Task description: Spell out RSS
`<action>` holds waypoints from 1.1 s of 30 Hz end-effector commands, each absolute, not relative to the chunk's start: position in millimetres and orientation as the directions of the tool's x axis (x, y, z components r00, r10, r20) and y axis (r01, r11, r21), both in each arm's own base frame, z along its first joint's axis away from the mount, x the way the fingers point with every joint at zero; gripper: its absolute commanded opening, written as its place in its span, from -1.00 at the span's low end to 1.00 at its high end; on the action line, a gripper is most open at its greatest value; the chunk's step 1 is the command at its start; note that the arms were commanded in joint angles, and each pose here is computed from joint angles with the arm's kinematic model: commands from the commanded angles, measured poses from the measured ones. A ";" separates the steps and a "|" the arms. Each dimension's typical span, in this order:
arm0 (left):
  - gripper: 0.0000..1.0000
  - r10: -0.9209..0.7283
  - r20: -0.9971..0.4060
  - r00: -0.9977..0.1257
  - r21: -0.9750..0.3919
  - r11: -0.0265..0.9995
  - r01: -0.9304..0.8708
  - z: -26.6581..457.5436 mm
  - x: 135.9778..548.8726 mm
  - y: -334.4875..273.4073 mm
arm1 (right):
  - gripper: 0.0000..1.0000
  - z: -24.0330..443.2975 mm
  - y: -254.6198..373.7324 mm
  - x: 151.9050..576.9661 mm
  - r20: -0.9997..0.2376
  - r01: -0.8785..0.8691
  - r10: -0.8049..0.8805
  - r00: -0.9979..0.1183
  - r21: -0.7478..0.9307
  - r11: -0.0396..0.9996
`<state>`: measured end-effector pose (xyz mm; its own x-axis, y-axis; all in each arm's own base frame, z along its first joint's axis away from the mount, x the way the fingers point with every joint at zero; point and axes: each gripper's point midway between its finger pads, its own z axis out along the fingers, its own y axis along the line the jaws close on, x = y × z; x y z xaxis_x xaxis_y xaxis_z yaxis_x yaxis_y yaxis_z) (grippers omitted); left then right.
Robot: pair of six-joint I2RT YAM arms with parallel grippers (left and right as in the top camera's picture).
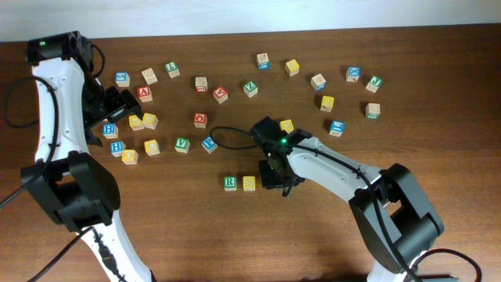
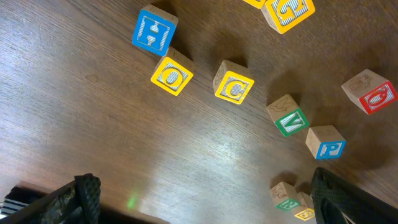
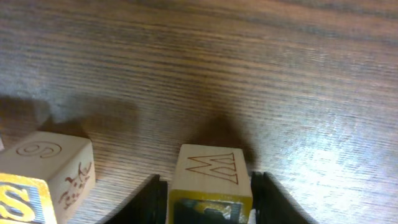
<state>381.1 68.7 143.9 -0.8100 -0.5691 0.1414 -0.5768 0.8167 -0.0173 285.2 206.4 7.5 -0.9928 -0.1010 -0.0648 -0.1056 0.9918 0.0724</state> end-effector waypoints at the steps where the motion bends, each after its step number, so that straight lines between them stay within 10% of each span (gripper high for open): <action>1: 0.98 -0.565 0.135 -0.814 -0.025 0.819 -0.573 147.0 380.4 70.8 | -0.07 6.3 204.9 290.5 -0.076 -0.104 -0.100 -0.992 0.061 0.993; 8: 0.98 -0.565 0.135 -0.814 -0.025 0.819 -0.573 147.0 380.4 70.8 | 0.18 88.8 210.2 322.6 -0.174 -0.093 -0.087 -0.981 0.026 0.995; 16: 0.98 -0.565 0.135 -0.814 -0.025 0.819 -0.573 147.0 380.4 70.8 | 0.21 241.4 48.5 281.2 -0.245 0.285 0.259 -0.934 -0.078 0.955; 18: 0.98 -0.565 0.135 -0.814 -0.025 0.819 -0.573 147.0 380.4 70.8 | 0.96 242.7 24.9 277.6 -0.237 0.359 0.331 -0.913 -0.083 0.930; 33: 0.99 -0.341 0.150 -0.928 -0.264 0.891 -0.370 144.7 398.6 7.4 | 0.96 191.0 29.1 318.0 -0.169 0.365 0.343 -0.924 -0.123 0.923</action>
